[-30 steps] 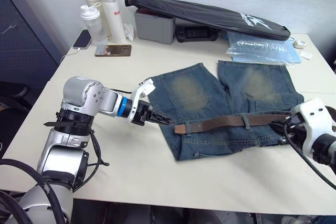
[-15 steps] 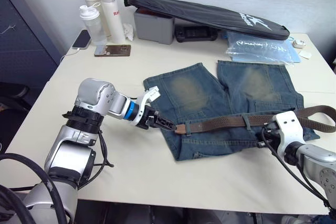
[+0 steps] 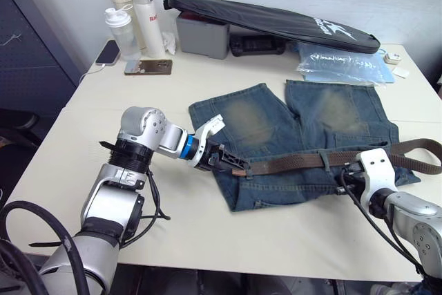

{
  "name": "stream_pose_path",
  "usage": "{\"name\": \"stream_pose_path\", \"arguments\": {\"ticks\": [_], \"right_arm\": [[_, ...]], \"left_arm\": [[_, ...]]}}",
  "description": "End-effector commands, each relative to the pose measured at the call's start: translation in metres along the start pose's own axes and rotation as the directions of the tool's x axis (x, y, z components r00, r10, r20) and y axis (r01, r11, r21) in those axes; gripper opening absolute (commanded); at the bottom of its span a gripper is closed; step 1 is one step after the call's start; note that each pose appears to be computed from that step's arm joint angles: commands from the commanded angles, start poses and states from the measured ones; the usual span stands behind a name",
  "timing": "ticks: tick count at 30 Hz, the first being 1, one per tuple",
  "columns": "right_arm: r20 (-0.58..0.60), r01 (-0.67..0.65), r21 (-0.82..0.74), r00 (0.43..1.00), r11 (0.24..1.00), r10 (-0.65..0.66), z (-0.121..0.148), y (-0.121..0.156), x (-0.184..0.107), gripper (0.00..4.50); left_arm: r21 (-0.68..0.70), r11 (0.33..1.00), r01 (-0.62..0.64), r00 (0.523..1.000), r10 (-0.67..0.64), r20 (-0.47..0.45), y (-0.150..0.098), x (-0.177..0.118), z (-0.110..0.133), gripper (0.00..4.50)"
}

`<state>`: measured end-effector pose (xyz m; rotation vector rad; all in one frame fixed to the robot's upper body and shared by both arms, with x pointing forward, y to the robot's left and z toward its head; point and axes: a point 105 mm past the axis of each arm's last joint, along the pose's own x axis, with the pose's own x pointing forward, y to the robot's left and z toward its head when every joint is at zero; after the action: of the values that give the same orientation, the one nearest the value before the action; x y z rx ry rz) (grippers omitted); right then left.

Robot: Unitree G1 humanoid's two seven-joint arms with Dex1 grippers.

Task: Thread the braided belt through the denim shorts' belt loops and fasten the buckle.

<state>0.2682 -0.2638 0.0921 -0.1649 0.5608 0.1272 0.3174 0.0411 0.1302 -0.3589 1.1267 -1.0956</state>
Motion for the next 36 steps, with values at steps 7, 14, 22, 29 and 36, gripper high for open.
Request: {"name": "stream_pose_path", "arguments": {"ticks": [7, 14, 22, 29, 36], "right_arm": [[-0.037, -0.006, 0.006, 0.999, 1.000, 0.007, -0.009, 0.000, 0.001, 0.00], [-0.037, -0.003, 0.007, 0.999, 1.000, 0.003, -0.009, -0.003, 0.001, 0.00], [-0.042, -0.009, 0.006, 0.999, 1.000, 0.009, -0.011, -0.003, 0.002, 0.00], [-0.081, 0.005, -0.021, 0.997, 1.000, -0.007, -0.017, -0.008, 0.002, 0.00], [-0.109, 0.000, -0.040, 0.994, 0.999, -0.005, -0.023, -0.012, 0.004, 0.00]], "left_arm": [[-0.026, 0.999, 0.026, 1.000, -0.025, 0.018, -0.001, 0.012, -0.004, 1.62], [-0.041, 0.998, 0.046, 0.998, -0.044, 0.041, -0.003, 0.015, -0.002, 1.09], [-0.044, 0.998, 0.046, 0.997, -0.043, 0.061, -0.001, 0.007, -0.001, 0.04], [-0.026, 0.999, 0.019, 0.996, -0.017, 0.093, 0.007, -0.033, 0.000, 0.04], [-0.024, 0.997, -0.071, 0.990, 0.073, 0.118, 0.031, -0.083, -0.016, 0.04]]}}
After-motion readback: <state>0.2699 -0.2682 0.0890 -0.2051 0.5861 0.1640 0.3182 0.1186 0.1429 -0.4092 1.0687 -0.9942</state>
